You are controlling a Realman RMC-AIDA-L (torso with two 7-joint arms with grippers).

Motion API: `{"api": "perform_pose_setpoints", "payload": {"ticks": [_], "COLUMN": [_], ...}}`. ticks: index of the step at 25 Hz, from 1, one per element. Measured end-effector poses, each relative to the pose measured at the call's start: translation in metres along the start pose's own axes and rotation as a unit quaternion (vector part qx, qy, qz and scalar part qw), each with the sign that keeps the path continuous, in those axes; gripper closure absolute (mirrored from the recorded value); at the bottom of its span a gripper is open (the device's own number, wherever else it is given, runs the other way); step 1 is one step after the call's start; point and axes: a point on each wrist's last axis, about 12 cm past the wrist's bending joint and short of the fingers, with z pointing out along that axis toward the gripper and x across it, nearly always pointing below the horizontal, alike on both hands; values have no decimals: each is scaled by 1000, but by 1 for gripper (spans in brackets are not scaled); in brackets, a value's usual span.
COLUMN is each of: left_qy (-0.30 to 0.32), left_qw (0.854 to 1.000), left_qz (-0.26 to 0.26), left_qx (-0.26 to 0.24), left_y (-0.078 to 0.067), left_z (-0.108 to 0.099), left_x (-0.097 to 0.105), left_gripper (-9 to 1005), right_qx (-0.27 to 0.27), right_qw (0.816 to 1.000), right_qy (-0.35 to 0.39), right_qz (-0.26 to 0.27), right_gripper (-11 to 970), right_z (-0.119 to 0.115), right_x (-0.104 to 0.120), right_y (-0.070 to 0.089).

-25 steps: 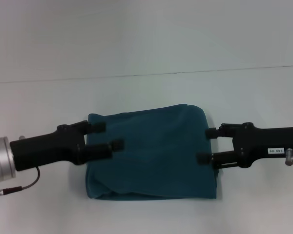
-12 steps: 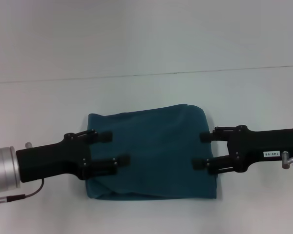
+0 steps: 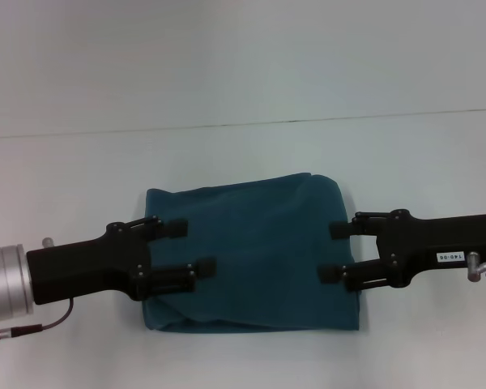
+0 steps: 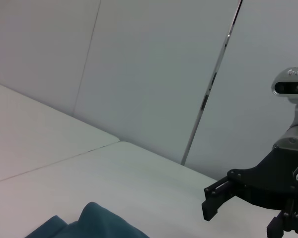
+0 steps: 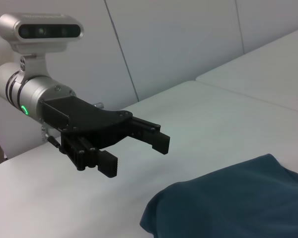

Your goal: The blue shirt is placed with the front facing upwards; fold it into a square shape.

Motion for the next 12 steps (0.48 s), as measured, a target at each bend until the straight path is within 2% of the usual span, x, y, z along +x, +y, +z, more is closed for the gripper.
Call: {"api": "perform_pose_setpoints", "payload": {"ticks": [12], "left_qy": [2], "left_qw": [1000], "left_qz": [-1], "left_qx": [1], "left_y": [0], "left_z": [1], "left_x": [-1], "left_gripper": [109], "right_qx": [3], "right_qw": [1000], "right_qy": [-3], "right_qz": [3], "right_gripper": [44], "right_z": [-1], "right_x": [0], "right_y": [-1]}}
